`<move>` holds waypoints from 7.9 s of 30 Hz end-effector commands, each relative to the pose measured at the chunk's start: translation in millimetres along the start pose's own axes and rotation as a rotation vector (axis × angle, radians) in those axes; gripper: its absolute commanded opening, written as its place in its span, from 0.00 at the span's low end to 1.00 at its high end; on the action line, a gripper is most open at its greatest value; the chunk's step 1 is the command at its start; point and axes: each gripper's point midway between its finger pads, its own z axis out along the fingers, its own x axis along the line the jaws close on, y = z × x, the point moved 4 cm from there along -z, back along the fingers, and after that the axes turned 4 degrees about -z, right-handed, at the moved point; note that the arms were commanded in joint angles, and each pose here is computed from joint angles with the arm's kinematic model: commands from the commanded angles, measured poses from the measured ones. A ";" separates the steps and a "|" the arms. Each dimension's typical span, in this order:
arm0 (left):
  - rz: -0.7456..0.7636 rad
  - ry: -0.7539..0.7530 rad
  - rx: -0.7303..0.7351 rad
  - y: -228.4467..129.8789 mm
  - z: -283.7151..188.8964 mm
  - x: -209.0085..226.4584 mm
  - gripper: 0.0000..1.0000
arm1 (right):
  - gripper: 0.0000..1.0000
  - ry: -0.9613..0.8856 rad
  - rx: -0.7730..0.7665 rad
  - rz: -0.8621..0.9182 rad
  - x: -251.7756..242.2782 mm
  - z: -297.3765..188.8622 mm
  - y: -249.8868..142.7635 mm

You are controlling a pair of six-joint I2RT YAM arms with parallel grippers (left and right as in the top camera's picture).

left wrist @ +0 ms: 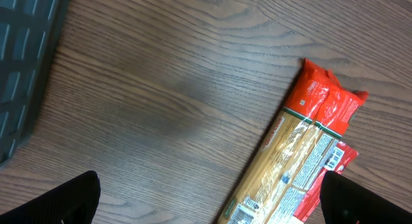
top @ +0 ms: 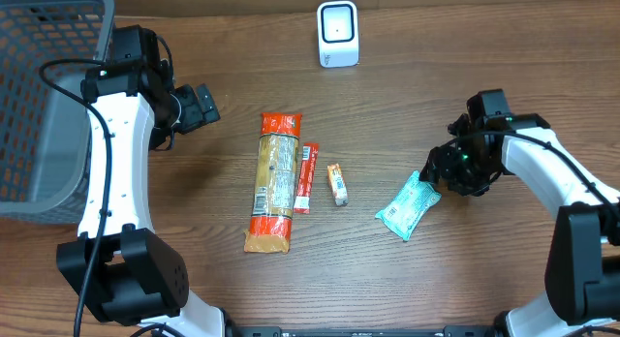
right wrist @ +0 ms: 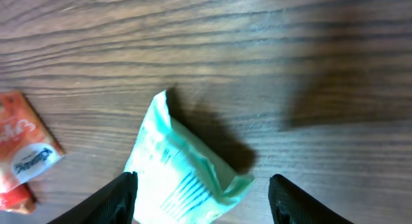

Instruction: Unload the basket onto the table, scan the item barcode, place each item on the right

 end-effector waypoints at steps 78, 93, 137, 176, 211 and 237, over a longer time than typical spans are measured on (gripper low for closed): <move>0.022 -0.003 -0.012 2.7 -3.4 -3.2 1.00 | 0.56 -0.037 0.057 0.109 -29.8 32.1 -40.5; 0.022 -0.003 -0.013 2.7 -3.4 -3.3 1.00 | 0.39 -0.031 0.030 0.120 -28.9 32.4 -34.8; 0.023 -0.003 -0.013 2.7 -3.4 -3.3 1.00 | 0.04 0.417 -0.195 -0.199 64.1 -62.4 -9.4; 0.023 -0.003 -0.013 2.7 -3.4 -3.3 1.00 | 0.03 -0.109 -0.856 -0.844 203.6 -255.9 48.1; 0.022 -0.003 -0.012 2.7 -3.4 -3.2 1.00 | 0.04 -0.871 -1.210 -1.127 265.4 -94.0 221.1; 0.022 -0.003 -0.012 2.7 -3.4 -3.2 1.00 | 0.04 -1.012 -1.373 -1.255 273.7 -53.6 243.6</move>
